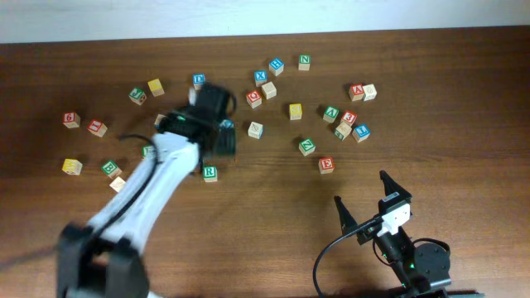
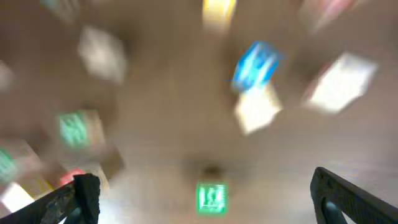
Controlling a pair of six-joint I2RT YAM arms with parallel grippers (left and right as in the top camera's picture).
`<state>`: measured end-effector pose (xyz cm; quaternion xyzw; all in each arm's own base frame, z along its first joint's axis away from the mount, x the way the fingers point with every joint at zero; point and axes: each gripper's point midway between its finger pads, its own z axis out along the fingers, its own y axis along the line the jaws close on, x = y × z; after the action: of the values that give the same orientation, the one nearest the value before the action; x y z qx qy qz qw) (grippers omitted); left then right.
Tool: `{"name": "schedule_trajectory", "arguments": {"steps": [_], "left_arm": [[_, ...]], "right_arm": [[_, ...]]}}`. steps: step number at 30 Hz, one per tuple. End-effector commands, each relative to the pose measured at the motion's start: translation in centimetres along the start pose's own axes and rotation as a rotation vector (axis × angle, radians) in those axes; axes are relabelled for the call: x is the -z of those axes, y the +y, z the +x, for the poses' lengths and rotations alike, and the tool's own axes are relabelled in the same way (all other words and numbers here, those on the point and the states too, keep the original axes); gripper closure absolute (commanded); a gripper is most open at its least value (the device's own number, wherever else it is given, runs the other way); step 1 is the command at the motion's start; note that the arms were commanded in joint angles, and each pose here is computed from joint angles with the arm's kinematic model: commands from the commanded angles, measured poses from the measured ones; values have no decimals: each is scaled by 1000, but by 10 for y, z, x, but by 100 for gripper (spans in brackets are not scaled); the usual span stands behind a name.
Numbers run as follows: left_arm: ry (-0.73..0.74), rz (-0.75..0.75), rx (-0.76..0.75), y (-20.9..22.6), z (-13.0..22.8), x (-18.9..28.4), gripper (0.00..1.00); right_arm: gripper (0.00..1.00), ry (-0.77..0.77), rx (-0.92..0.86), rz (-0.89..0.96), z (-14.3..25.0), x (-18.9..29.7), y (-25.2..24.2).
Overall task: Spell out RSS
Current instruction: 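Carry the R block to the table center and set it down, then move the left gripper up and grasp the yellow S block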
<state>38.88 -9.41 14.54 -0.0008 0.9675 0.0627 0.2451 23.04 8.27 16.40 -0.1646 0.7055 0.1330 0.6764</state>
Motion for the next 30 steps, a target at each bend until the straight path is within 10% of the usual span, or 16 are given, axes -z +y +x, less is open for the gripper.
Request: {"name": "schedule_trajectory", "arguments": {"steps": [1, 11, 21, 30], "left_arm": [[-330, 50, 45, 15, -83, 109, 1], [-341, 49, -20, 8, -98, 101, 1], [-183, 325, -99, 9, -111, -24, 0], [-102, 220, -230, 10, -119, -125, 7]], "right_arm": [[2, 4, -13, 10, 2, 0, -2], [2, 4, -13, 10, 2, 0, -2], [2, 4, -13, 10, 2, 0, -2], [2, 4, -13, 10, 2, 0, -2]]}}
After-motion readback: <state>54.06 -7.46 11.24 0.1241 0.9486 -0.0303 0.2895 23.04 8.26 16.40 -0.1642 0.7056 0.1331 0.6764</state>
